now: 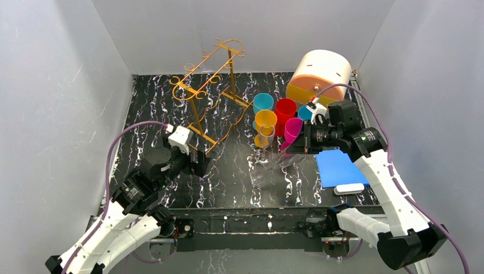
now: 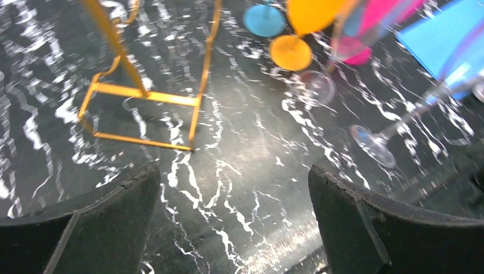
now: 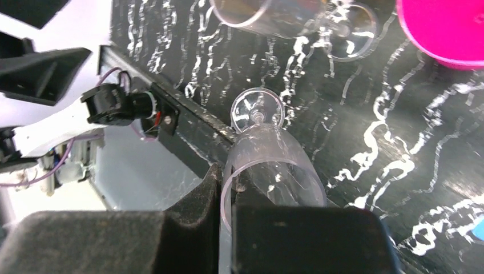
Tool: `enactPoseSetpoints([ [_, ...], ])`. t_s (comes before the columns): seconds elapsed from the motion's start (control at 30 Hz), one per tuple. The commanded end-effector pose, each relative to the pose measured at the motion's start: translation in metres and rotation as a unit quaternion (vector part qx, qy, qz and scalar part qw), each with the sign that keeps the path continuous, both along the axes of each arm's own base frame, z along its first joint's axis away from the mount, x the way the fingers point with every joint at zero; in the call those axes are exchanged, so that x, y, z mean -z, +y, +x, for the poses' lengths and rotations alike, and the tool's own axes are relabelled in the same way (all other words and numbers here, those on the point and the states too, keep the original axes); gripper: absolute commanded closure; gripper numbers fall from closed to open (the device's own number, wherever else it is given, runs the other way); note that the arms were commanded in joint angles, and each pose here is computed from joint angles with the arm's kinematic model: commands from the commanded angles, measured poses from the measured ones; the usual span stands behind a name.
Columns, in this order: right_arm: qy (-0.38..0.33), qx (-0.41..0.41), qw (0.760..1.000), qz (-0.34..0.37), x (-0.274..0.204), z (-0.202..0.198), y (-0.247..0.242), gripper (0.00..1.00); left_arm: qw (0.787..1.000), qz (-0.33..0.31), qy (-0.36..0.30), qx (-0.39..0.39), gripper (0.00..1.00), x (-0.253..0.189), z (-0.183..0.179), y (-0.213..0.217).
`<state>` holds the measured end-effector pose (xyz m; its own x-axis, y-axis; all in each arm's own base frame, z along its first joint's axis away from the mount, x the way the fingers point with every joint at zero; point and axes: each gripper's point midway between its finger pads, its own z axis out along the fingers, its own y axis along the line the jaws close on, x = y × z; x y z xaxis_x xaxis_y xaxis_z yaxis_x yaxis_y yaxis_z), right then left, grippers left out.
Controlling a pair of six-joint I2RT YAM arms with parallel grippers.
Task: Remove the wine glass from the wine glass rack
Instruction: Place the wine glass at the center of the board.
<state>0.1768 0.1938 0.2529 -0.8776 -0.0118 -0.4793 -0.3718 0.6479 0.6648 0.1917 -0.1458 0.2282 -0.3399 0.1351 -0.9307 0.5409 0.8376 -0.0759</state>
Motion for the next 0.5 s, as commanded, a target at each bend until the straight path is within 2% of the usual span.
enactPoseSetpoints([
  [0.0, -0.042, 0.055, 0.997, -0.036, -0.005, 0.007, -0.019, 0.99, 0.986, -0.002, 0.01, -0.167, 0.02, 0.006, 0.02, 0.045],
  [0.13, -0.051, 0.065, 0.996, -0.028, -0.01, 0.01, -0.018, 0.99, 0.982, -0.008, 0.045, -0.183, 0.02, 0.013, 0.019, 0.043],
  [0.27, -0.08, 0.102, 0.988, -0.082, -0.015, 0.026, -0.036, 0.99, 0.979, 0.003, 0.077, -0.188, 0.01, 0.027, 0.015, 0.042],
  [0.47, -0.077, 0.14, 0.977, -0.143, -0.002, 0.035, -0.054, 0.99, 0.986, -0.023, 0.1, -0.134, 0.02, 0.019, 0.008, 0.019],
])
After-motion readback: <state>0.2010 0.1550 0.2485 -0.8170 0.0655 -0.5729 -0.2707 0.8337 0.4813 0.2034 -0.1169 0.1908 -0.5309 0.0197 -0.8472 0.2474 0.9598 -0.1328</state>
